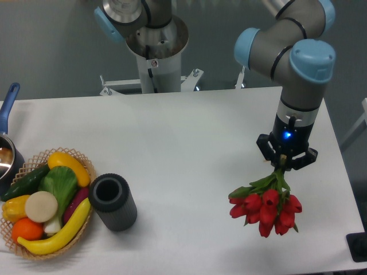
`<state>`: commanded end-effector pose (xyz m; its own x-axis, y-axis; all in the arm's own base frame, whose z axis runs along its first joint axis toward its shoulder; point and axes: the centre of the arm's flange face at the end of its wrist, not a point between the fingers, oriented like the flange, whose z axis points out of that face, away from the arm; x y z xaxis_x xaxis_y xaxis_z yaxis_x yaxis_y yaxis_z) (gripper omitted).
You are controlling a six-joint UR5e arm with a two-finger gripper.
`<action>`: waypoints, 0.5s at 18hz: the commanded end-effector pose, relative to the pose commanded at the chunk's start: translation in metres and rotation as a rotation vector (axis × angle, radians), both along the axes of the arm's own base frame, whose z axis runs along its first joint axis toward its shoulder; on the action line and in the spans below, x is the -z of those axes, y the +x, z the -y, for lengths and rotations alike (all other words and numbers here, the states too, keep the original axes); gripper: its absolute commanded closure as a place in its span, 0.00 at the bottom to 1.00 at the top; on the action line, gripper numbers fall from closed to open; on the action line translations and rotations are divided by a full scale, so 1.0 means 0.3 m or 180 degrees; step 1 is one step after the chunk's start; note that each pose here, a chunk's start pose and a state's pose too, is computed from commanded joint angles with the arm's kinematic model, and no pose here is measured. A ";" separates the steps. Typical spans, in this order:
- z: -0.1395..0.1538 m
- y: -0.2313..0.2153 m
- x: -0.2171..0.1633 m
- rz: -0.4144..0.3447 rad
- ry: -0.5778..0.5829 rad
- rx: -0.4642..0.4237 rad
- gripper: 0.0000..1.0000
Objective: Insert the flowers into the vase
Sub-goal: 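Lift the red tulip bunch held in the gripper upward, then carry the tulips over to the black vase beside the basket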
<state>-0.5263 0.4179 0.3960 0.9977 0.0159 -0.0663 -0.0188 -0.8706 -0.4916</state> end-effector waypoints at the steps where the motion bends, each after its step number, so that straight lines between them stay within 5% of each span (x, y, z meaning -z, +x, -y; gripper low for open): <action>1: -0.008 0.012 -0.021 0.0095 0.0159 -0.0041 1.00; 9: -0.157 0.129 -0.142 0.0718 0.1234 -0.0045 1.00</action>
